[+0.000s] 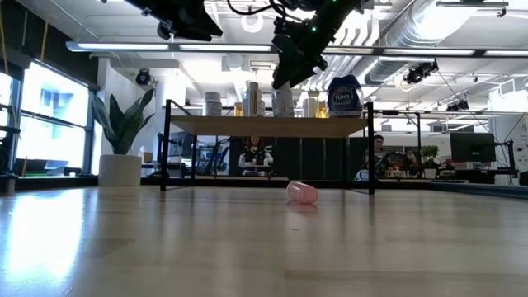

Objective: Pick and place medicine bottles onto shelf by color
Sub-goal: Put the white pill bottle on the shelf, then put the pink pill bottle on the shelf

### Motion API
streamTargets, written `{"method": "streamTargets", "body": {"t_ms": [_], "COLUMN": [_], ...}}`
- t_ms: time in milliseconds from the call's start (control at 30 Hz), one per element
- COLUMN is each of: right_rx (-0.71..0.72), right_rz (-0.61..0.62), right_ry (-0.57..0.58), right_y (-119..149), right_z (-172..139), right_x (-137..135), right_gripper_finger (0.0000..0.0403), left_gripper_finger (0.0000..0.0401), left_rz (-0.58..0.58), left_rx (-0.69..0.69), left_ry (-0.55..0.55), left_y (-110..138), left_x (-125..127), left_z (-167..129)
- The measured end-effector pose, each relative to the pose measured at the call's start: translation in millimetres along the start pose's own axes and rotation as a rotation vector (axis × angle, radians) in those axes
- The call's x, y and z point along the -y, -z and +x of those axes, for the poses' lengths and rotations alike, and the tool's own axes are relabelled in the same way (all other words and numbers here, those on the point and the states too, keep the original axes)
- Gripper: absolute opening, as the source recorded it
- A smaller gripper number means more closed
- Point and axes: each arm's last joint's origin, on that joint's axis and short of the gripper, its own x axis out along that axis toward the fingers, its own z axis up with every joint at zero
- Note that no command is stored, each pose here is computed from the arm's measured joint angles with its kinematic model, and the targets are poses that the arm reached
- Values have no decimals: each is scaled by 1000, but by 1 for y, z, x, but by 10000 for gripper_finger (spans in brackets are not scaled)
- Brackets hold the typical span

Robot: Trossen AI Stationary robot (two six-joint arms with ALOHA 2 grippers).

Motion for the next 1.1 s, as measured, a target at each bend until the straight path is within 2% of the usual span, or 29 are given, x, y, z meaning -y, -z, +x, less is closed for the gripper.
{"method": "streamTargets", "body": {"t_ms": [267,400,600,800,1100], "right_rx": [-11,-9,5,-2,11], "right_rz": [-6,-10,-6,-5,-2], "right_ry": [5,52,42,32,9], "right_y": [0,-4,-9,-8,-9], "right_z": [-1,-5,-9,-11,-19], "right_x": [1,3,3,-1,-11], "right_gripper_finger": [218,218,218,218,218], "left_gripper_finger": [243,243,243,243,243], "left_rz": [-6,-11,2,-36,-5], "left_rx": [-5,-17,-63,-73,-92], "left_ry": [-1,0,6,7,13], "left_y": [0,2,6,7,7], "left_x": [0,0,1,1,-2], "left_z": [0,0,0,-1,-10]}}
